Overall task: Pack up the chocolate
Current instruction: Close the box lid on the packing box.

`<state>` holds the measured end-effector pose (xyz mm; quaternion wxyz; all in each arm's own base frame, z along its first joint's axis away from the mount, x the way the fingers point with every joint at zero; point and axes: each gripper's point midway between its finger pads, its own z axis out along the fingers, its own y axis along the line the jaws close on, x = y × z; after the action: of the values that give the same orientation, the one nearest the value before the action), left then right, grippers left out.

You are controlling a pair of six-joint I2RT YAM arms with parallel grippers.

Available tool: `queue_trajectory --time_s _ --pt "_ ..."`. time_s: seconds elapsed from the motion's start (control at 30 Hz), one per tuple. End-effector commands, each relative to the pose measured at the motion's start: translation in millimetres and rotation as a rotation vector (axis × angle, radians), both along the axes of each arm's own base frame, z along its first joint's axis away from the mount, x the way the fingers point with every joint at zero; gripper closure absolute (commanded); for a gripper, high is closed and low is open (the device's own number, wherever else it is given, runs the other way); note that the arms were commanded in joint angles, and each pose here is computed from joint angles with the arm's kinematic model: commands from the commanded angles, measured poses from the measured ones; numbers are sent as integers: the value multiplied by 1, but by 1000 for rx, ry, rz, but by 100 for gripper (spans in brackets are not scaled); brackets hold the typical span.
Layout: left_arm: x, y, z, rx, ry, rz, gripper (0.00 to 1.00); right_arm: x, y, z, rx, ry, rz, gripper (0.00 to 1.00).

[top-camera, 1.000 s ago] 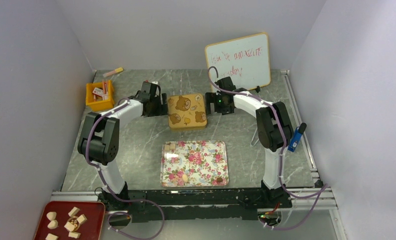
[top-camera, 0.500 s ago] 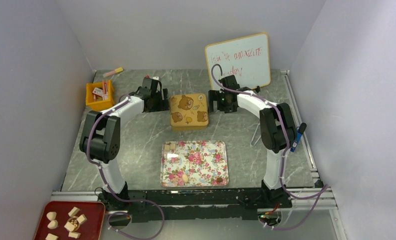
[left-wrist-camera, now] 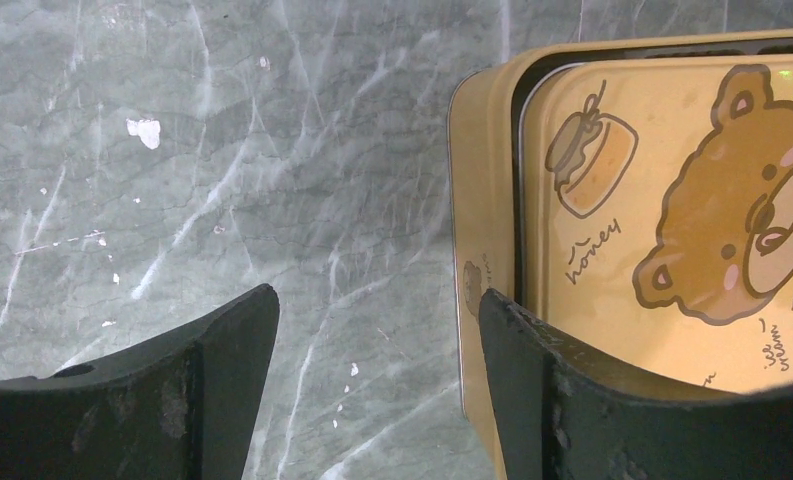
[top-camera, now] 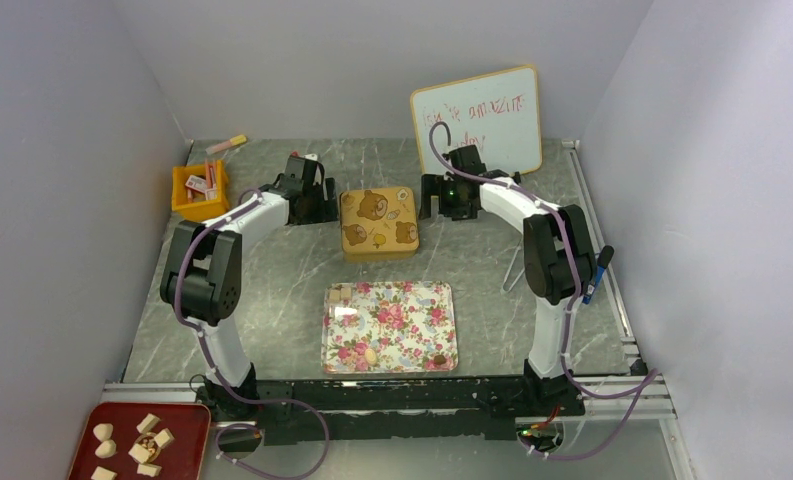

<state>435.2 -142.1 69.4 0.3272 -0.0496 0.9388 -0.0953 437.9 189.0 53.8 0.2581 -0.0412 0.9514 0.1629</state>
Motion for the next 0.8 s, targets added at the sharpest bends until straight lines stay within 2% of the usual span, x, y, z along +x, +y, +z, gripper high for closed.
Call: queue_trajectory --time_s 0.0,0.77 --pt "6 1 10 -5 -29 23 23 18 10 20 39 -56 28 0" --pt "-1 4 6 -23 -20 21 23 30 40 25 59 -64 70 0"
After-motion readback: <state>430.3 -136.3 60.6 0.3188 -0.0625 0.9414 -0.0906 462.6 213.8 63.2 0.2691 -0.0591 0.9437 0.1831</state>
